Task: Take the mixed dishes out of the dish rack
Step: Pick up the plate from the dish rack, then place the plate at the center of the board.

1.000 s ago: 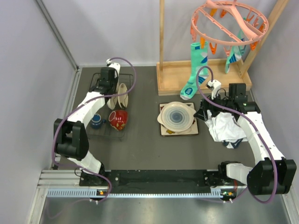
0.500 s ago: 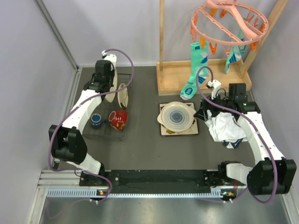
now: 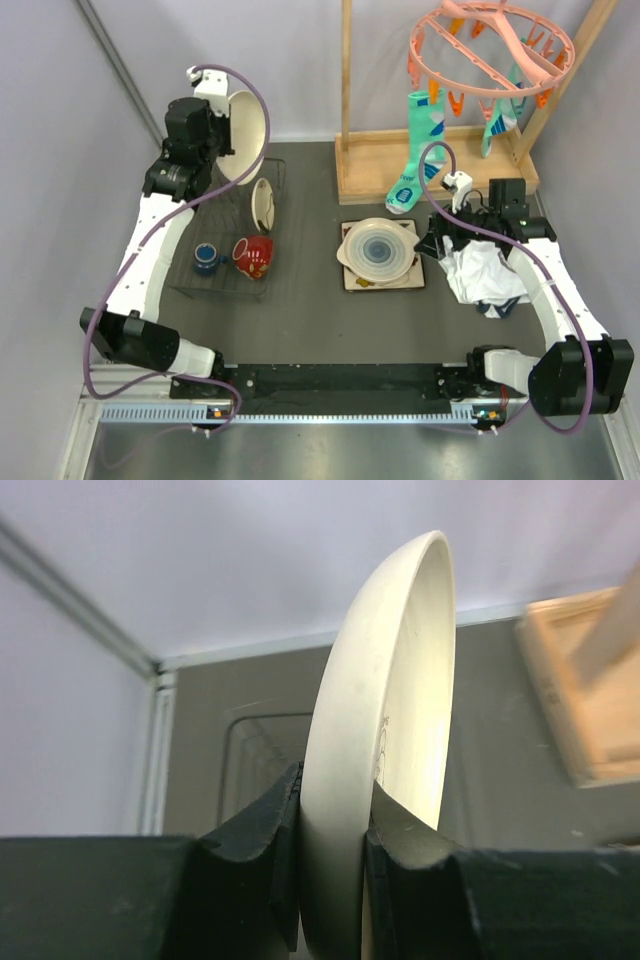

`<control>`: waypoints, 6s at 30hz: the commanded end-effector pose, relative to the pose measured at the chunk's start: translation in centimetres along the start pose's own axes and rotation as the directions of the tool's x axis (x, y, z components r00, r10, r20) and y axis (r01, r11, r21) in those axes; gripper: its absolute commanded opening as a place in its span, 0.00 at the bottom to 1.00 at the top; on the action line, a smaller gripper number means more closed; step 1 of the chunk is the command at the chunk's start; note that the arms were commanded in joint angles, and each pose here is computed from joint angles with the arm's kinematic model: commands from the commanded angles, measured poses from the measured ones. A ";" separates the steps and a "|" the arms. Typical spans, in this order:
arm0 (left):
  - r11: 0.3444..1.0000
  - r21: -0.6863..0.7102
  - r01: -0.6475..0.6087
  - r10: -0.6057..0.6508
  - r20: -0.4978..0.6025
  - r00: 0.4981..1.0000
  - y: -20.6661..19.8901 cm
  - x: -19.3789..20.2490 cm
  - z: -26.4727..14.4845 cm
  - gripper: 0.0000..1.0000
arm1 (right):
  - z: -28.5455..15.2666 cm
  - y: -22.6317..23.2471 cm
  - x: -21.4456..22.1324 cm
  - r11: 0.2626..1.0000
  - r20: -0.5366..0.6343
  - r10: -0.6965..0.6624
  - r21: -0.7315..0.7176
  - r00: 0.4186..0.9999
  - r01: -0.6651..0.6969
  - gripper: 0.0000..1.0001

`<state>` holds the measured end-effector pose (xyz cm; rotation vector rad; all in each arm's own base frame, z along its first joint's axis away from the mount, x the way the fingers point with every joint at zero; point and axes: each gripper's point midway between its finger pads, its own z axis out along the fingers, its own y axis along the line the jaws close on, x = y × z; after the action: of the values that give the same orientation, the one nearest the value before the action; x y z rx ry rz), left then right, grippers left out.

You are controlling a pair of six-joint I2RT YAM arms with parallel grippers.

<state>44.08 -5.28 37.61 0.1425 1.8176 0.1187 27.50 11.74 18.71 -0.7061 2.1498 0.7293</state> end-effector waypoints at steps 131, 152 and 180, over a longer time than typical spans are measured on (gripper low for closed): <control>0.654 0.699 0.290 0.079 -0.444 0.892 -32.5 19.6 1.6 0.64 | -0.8 -0.6 -0.5 0.998 0.043 -0.042 0.050 0.998 0.040 0.93; 0.701 0.693 0.167 0.150 -0.372 0.916 -33.2 19.5 0.7 0.64 | -0.8 -0.7 -0.3 0.998 0.038 -0.040 0.053 0.998 0.038 0.93; 0.957 0.249 -0.146 0.175 -0.101 0.979 -17.3 7.4 2.2 0.69 | -0.8 -0.3 -0.4 0.999 0.044 -0.042 0.036 0.998 0.040 0.93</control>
<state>43.62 -24.60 23.91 0.5365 1.9907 -0.0641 27.68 11.01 18.39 -0.6874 2.1525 0.6776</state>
